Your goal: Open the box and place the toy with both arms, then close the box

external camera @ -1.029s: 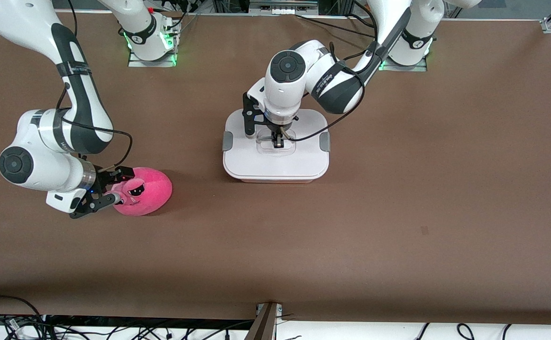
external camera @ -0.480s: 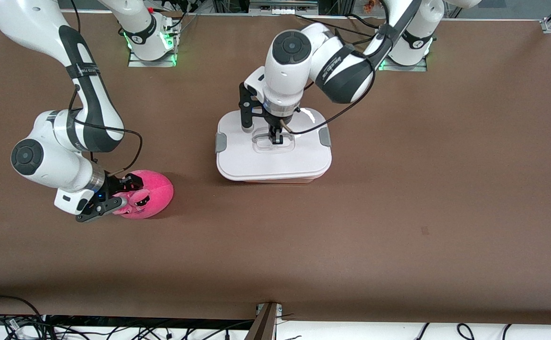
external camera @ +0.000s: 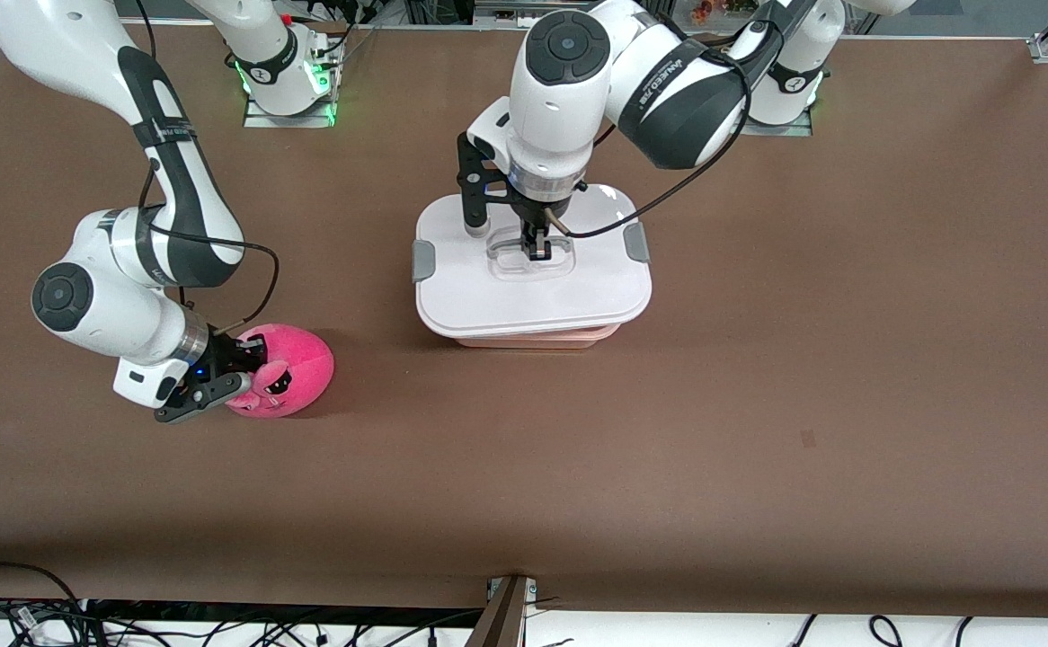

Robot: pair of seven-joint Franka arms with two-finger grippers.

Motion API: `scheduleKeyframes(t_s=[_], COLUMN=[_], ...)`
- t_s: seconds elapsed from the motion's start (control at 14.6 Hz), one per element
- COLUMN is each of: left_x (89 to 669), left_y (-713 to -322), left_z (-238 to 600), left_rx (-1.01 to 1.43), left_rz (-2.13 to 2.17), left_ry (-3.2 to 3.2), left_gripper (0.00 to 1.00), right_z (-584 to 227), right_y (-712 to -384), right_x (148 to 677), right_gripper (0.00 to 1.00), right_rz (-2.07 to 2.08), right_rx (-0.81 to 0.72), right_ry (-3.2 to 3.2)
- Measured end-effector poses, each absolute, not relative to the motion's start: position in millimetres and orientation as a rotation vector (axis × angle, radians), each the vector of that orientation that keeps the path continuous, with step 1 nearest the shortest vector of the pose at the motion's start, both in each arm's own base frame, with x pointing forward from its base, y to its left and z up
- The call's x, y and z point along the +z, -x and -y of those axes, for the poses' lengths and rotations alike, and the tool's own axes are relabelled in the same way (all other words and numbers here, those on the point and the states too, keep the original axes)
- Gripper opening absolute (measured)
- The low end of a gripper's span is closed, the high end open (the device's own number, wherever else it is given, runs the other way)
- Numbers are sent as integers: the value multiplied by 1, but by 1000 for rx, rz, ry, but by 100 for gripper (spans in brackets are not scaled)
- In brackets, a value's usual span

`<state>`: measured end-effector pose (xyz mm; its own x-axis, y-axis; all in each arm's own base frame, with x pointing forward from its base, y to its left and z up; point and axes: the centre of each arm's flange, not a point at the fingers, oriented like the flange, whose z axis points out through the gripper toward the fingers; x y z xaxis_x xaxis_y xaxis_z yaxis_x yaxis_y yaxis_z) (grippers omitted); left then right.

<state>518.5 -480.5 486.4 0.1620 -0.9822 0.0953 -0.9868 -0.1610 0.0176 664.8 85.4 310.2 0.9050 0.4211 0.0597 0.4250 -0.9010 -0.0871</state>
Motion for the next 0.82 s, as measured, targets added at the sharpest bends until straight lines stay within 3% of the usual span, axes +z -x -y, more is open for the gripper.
scheduleKeyframes(t_s=[0.41, 0.82], left_x=[530, 539], left_y=[-543, -596], left_z=[419, 321], left_rx=[64, 35], left_rz=[1945, 1933], left_ry=[-2391, -2410], left_gripper=[7, 7], right_z=[-124, -226], right_y=[-665, -609], right_x=[378, 482], right_gripper=[8, 8], right_rz=[875, 1290], right_rx=[6, 1], right_ry=[2877, 2703])
